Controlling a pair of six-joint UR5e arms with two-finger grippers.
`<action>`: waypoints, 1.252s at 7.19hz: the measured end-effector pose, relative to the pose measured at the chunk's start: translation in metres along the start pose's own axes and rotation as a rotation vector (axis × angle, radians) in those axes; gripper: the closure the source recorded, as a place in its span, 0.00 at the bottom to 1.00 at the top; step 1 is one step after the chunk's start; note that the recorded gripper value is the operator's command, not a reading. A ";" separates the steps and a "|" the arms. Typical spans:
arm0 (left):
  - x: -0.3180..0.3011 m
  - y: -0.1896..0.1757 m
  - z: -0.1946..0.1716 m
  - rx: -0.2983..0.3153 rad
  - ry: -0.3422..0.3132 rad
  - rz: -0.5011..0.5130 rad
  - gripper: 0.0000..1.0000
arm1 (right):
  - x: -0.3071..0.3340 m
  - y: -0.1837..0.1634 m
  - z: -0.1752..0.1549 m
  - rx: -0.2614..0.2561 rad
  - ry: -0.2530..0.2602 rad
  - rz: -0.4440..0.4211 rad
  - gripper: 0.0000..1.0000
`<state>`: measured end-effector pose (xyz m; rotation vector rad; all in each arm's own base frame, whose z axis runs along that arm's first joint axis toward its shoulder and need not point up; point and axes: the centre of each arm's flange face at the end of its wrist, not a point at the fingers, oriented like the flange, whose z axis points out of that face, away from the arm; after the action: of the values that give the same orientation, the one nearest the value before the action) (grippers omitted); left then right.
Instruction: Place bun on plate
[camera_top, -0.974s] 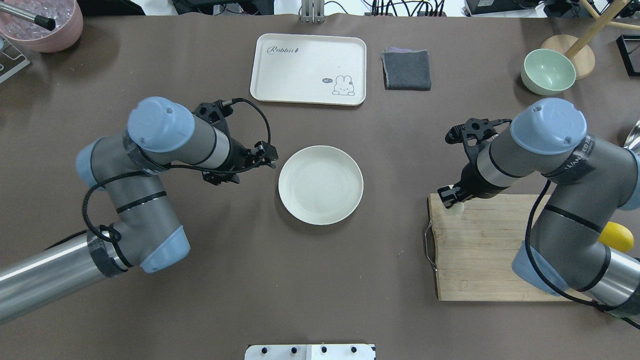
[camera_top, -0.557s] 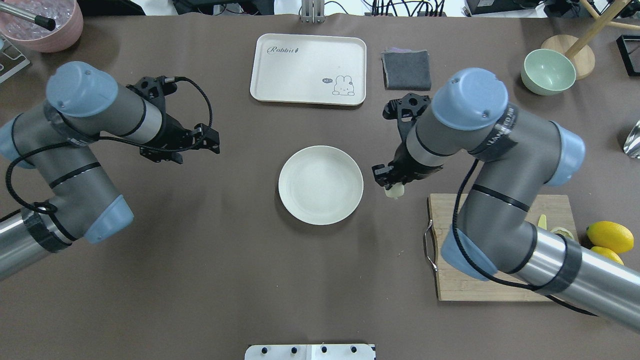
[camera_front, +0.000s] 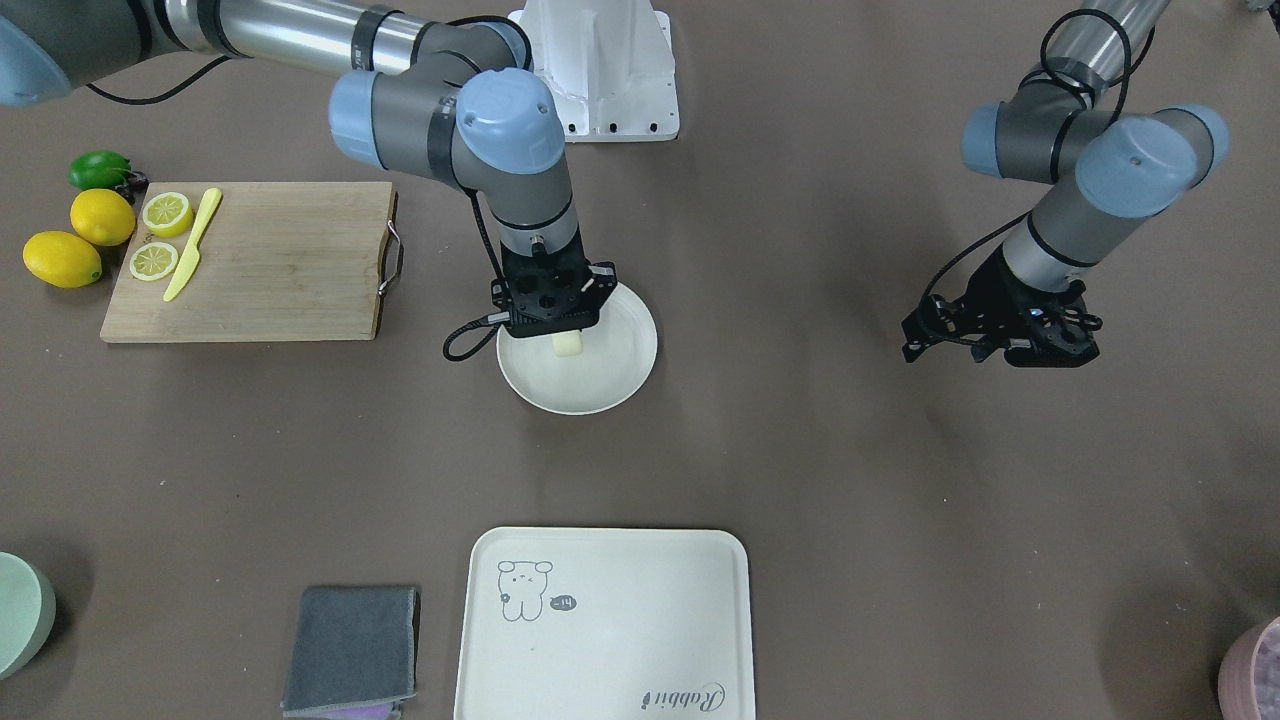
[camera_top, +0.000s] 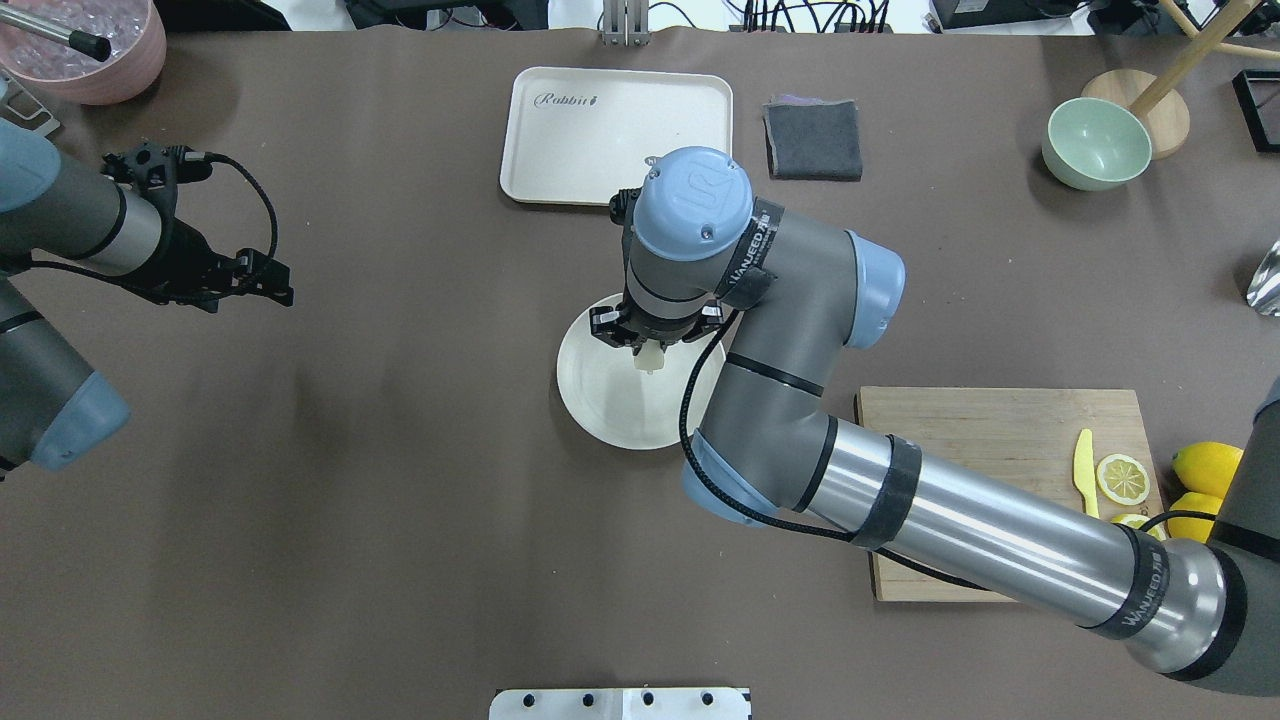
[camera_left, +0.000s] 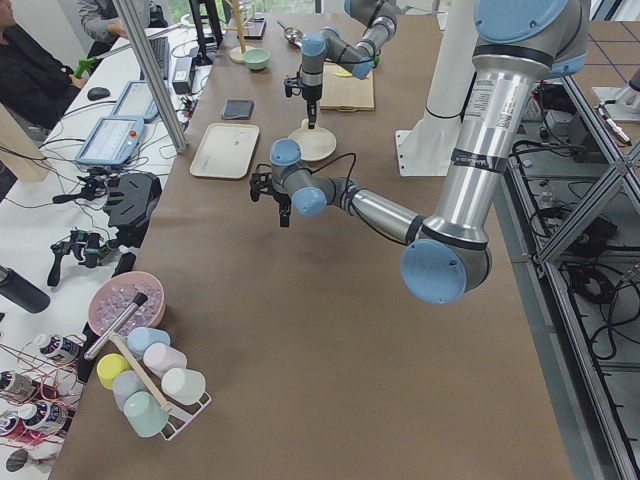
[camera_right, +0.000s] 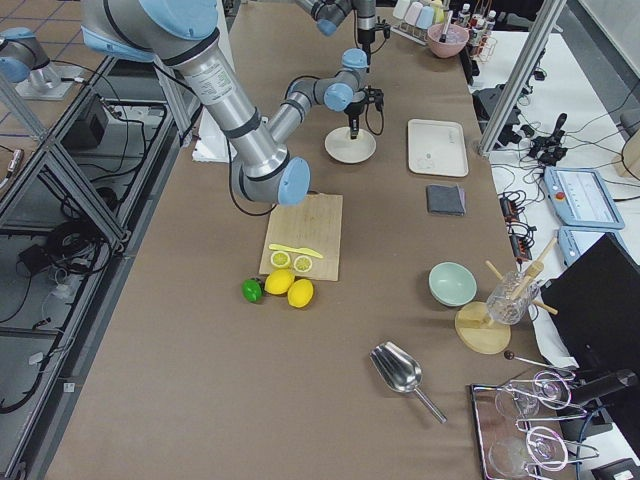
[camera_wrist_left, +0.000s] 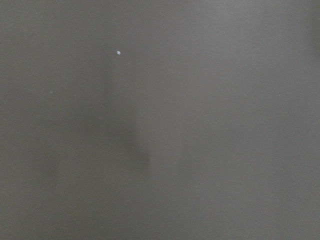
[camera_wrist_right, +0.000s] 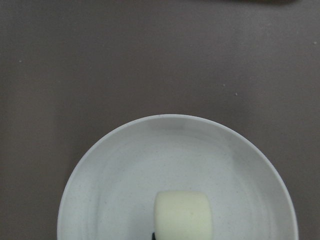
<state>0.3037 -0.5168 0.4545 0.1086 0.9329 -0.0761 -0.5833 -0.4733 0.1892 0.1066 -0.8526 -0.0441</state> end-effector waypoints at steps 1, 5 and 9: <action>-0.009 -0.001 -0.001 0.002 -0.007 0.008 0.03 | -0.007 0.001 0.015 -0.002 0.000 0.020 0.67; -0.007 -0.002 -0.002 0.003 -0.005 0.017 0.03 | -0.010 0.006 0.035 0.004 0.024 0.048 0.27; -0.002 -0.007 -0.004 0.002 -0.002 0.016 0.03 | -0.006 0.008 0.034 -0.004 0.024 0.051 0.00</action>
<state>0.2986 -0.5229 0.4538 0.1182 0.9303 -0.0619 -0.6124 -0.4677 0.2081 0.0811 -0.8311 0.0030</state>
